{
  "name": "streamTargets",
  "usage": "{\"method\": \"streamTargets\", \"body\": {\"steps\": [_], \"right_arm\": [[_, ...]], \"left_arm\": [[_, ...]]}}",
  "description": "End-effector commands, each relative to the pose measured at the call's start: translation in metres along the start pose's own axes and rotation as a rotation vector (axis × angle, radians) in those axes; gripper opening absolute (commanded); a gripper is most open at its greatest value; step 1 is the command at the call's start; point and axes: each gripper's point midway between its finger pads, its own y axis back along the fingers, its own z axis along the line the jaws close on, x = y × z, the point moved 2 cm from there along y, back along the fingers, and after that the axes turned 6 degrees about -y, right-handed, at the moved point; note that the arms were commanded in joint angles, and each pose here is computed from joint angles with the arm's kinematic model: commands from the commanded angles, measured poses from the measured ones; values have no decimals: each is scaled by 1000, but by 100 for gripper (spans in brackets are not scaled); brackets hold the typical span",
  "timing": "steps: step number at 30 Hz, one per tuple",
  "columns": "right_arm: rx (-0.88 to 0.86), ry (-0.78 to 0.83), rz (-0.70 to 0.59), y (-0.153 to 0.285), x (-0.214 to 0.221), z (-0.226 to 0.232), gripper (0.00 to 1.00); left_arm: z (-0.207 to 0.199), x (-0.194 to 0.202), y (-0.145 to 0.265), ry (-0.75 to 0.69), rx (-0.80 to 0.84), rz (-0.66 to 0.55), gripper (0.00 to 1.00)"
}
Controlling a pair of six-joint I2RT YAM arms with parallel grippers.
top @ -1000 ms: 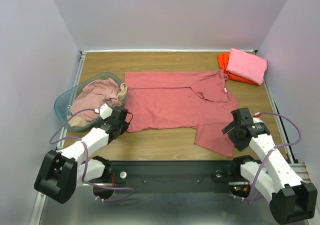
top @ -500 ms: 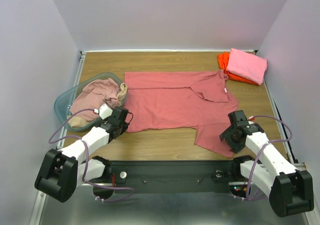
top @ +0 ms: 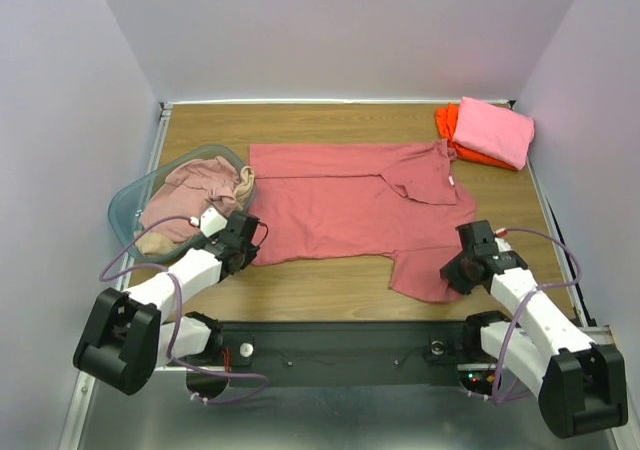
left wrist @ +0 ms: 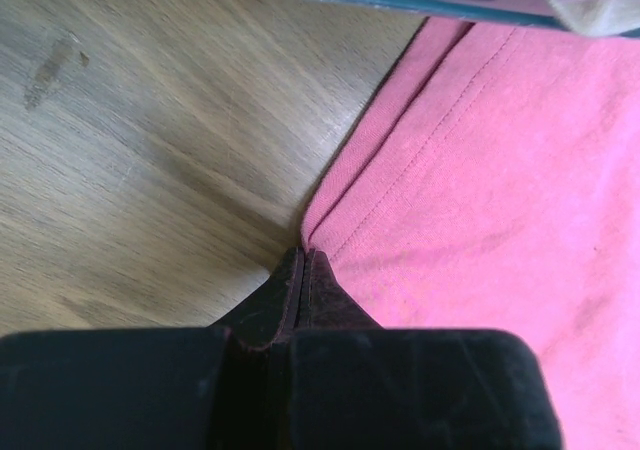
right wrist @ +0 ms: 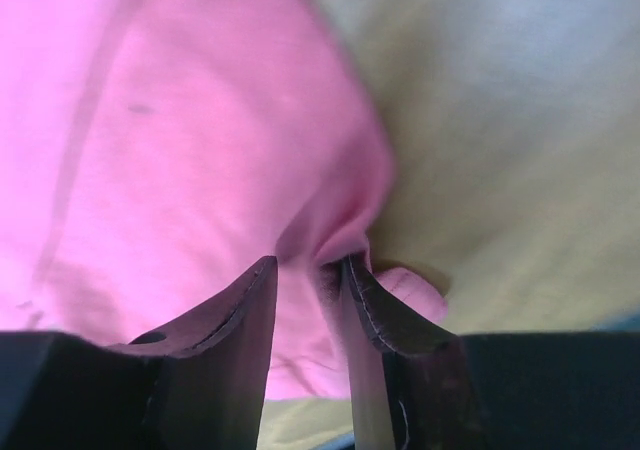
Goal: Fold and stack the t-shirts
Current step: Fold the tshirt
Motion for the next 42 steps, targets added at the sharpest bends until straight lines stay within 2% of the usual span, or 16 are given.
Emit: {"method": "streamTargets", "body": {"steps": [1, 7, 10, 13, 14, 18, 22, 24, 27, 34, 37, 42], "right_arm": [[-125, 0, -38, -11, -9, 31, 38], [-151, 53, -65, -10, -23, 55, 40], [-145, 59, -145, 10, -39, 52, 39], [-150, 18, -247, 34, -56, 45, 46], [-113, 6, -239, 37, -53, 34, 48], [-110, -112, -232, 42, -49, 25, 48], [-37, -167, -146, 20, -24, 1, 49], [-17, -144, -53, 13, -6, -6, 49], [-6, -158, 4, 8, 6, -9, 49], [13, -115, 31, 5, 10, -11, 48], [8, -104, 13, 2, 7, -10, 41], [-20, -83, -56, 3, -7, -2, 10]], "left_arm": [[-13, -16, 3, 4, 11, -39, 0], [-11, -16, 2, -2, -2, -34, 0], [-11, -16, 3, 0, 0, -35, 0], [-12, -18, 4, 2, 3, -42, 0], [-12, -19, 4, -4, 4, -44, 0], [-14, -21, 4, -7, 11, -52, 0], [-20, -24, 2, -25, 17, -50, 0], [-21, -24, 1, -29, 17, -48, 0], [-28, -21, -3, -34, 51, -38, 0], [-25, -18, -7, -38, 36, -33, 0], [-24, -18, -6, -35, 38, -33, 0], [-20, -19, -2, -30, 28, -35, 0]]}}
